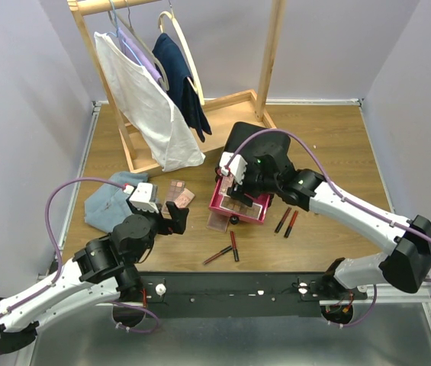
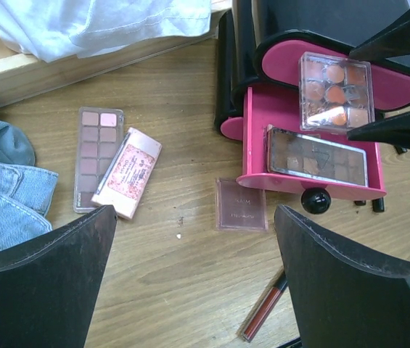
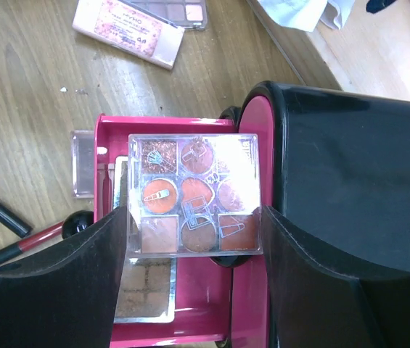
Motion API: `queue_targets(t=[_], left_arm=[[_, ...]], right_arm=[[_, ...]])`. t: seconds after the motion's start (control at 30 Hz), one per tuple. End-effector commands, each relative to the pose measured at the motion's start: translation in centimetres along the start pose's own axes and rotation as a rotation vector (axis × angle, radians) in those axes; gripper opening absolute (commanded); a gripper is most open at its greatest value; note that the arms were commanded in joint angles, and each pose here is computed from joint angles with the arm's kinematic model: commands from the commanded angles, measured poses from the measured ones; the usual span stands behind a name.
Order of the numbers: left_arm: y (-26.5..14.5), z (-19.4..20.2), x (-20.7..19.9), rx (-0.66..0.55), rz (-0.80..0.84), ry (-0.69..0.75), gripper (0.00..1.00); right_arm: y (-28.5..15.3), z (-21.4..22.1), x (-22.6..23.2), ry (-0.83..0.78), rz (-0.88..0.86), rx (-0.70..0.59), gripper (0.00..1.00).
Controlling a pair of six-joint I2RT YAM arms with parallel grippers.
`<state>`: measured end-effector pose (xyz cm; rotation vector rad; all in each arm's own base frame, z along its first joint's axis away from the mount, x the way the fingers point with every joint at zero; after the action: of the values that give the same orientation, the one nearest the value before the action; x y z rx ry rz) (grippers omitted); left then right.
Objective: Organize the makeup
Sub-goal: Place the makeup in the drawer.
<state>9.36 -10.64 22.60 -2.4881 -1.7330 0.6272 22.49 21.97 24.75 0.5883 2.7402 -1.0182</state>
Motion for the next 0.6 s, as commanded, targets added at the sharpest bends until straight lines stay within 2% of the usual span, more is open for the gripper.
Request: queue_targets(t=[0.0,0.17,0.33,0.57], left_arm=[[-0.2,0.2,0.6,-0.014,-0.037,-0.015,0.99],[-0.2,0.3,0.7,-0.017,-0.041,-0.02,0.99],[-0.1,0.5,0.7,-0.014,-0.041,-0.021,0.99],[0.1,0.7,0.5,-0.012,-0.033,-0.025,0.99]], right_arm=[[0.8,2.9,0.3,-0.013,-0.001,0.134,0.45],[0.5,2.9,1.0,0.005,-0.049,0.13,0.41],[0.0,4.3,1.3,0.007,-0.012,0.17,0.39],[0.2,4.9,0.6,-0.091,0.056,0.21,0.39]])
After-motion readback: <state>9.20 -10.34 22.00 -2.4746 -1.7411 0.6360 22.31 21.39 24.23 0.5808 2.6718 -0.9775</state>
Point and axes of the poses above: each gripper's point midway between its finger pads, its own y axis out along the fingers, its own x axis along the line the jaws close on, z = x × y, the point moved 10 cm from there along -y, back along the fingers, and after that the axes turned 1 degree about y, right-handed, at the moved point
